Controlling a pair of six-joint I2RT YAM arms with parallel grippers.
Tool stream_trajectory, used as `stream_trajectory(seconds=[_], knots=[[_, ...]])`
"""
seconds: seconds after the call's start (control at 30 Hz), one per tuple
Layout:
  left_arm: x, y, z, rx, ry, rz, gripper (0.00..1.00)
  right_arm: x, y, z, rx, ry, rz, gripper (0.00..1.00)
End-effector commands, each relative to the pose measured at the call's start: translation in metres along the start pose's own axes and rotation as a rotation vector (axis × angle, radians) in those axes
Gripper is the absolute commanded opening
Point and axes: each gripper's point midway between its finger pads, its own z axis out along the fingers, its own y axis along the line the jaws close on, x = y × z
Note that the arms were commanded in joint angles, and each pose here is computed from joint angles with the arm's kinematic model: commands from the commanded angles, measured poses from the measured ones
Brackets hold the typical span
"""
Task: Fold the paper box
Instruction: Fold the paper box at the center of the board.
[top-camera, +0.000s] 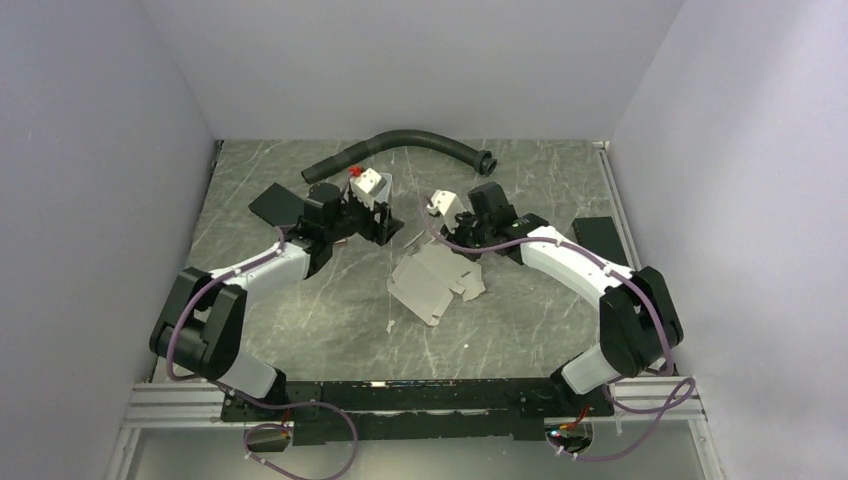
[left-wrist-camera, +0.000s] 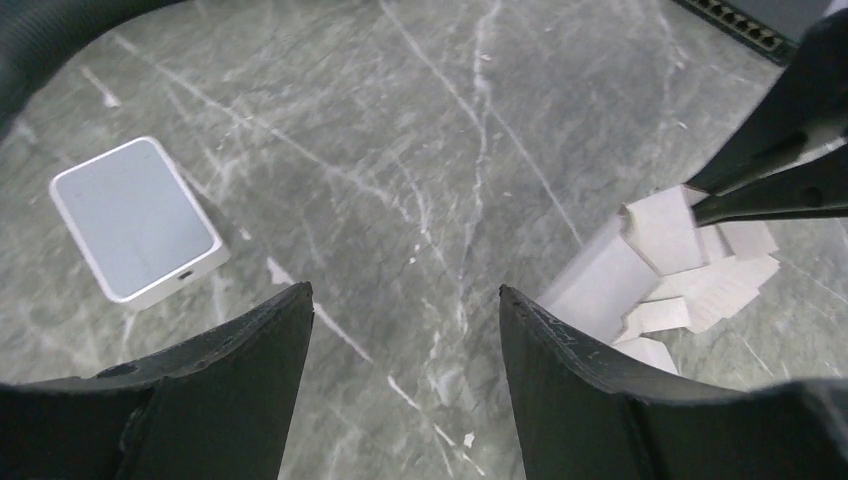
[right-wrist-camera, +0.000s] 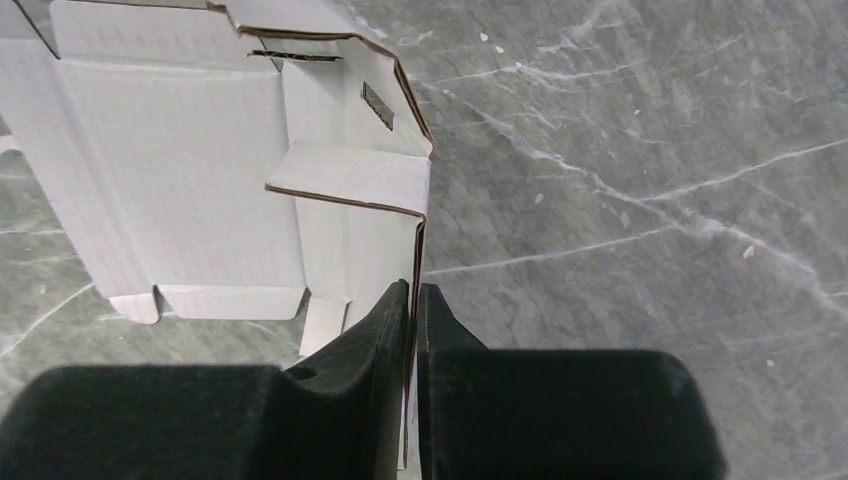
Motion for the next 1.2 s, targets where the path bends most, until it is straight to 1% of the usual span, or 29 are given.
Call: stream_trajectory(seconds=[0.0,0.23,0.4,0.5,0.7,0.87,0.93,1.17], knots=[[-0.009,-0.021,0.007,0.145,-0.116,0.062,0.72,-0.017,-0.023,0.000,0.131,0.013,-0.120,0.12],[0.014,-0.024,0.011,0.173,-0.125,0.054,0.71,-0.013,-0.014,0.016,0.164,0.067,-0.206,0.16],[0.027,-0.026,0.013,0.186,-0.123,0.033,0.71,-0.010,-0.008,0.023,0.170,0.085,-0.230,0.19],[0.034,-0.027,0.015,0.193,-0.121,0.013,0.71,-0.009,-0.005,0.025,0.168,0.089,-0.246,0.20],[0.044,-0.023,0.010,0.146,-0.116,-0.030,0.71,-0.004,-0.005,0.023,0.187,0.095,-0.265,0.14],[0.044,-0.008,0.000,0.030,-0.115,-0.073,0.72,0.000,-0.005,0.021,0.203,0.085,-0.295,0.02],[0.039,-0.005,-0.008,-0.004,-0.136,-0.076,0.72,0.000,-0.004,0.020,0.204,0.077,-0.314,0.00],[0.050,-0.005,-0.020,-0.040,-0.103,-0.099,0.71,0.007,0.006,0.012,0.216,0.026,-0.435,0.00]])
